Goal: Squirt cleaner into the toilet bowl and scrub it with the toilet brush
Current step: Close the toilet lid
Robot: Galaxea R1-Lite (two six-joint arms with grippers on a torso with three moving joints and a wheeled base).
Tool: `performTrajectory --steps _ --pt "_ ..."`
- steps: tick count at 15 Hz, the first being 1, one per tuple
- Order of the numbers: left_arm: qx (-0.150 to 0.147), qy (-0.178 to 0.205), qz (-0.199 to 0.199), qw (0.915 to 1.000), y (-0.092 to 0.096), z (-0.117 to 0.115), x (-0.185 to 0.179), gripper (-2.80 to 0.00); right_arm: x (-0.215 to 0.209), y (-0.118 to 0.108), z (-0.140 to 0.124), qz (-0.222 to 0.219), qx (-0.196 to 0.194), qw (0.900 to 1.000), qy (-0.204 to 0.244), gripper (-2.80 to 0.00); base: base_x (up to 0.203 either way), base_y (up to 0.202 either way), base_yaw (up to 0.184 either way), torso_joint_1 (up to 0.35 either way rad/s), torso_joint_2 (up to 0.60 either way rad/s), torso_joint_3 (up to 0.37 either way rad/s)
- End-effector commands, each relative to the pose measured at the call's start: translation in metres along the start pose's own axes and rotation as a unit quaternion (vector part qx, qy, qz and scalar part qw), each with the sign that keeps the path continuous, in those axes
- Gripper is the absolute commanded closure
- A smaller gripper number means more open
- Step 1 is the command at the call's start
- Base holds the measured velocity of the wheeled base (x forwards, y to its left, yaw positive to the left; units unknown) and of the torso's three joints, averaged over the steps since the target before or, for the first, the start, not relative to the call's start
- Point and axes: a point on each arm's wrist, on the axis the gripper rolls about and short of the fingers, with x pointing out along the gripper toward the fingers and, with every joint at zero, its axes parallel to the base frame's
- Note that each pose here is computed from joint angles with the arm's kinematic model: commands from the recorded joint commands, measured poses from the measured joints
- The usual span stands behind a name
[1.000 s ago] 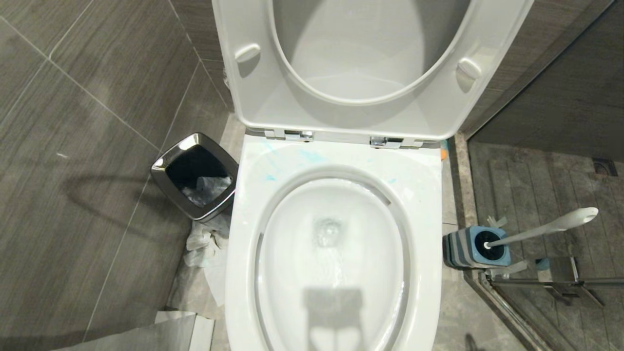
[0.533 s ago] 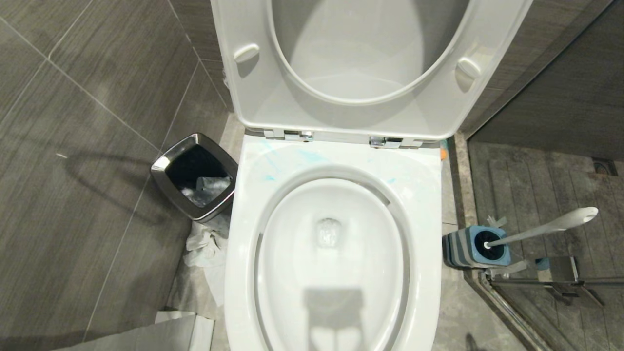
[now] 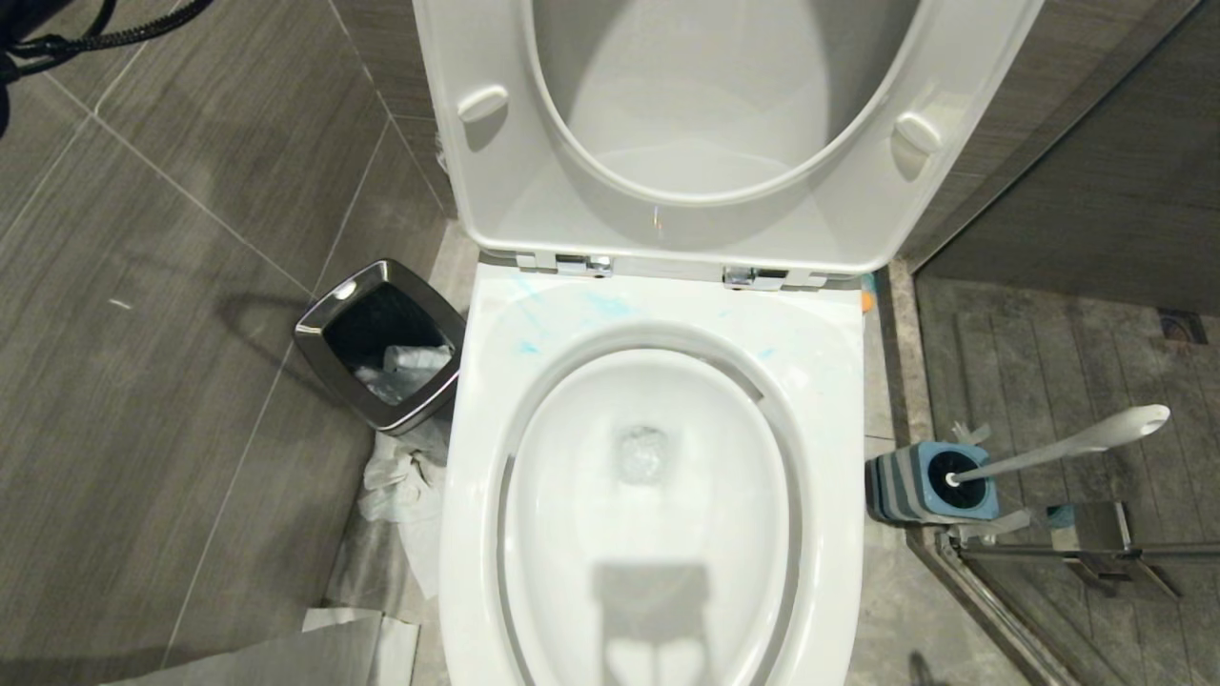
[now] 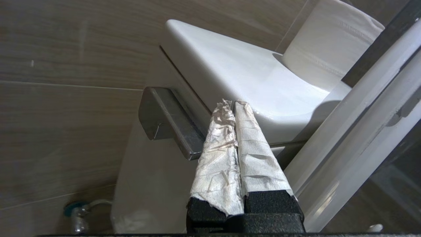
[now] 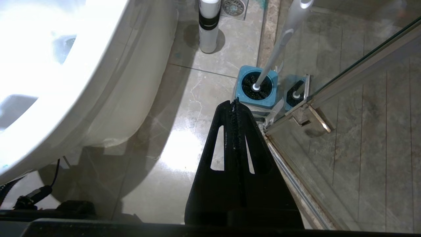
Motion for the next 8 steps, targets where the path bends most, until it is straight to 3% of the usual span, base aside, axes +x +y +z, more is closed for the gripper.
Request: performTrajectory --steps 1,4,8 --pt "-0.016 -0.002 -0.006 0.9999 0.0015 -0.006 0.0032 0.0 0.0015 0.0001 -0.0069 0.0 0.0 1.0 0.012 0.0 0.0 0.0 0.0 0.0 0.0 0.0" --pt "-0.02 -0.029 -0.022 0.9991 -0.0001 -0.0042 0.005 0.0 0.0015 0.0001 -0.0069 0.0 0.0 1.0 0.012 0.0 0.0 0.0 0.0 0.0 0.0 0.0" --pt "-0.022 -0.033 -0.028 0.9988 -0.0008 -0.0056 0.0065 0.0 0.0015 0.0001 -0.0069 0.0 0.0 1.0 0.012 0.0 0.0 0.0 0.0 0.0 0.0 0.0"
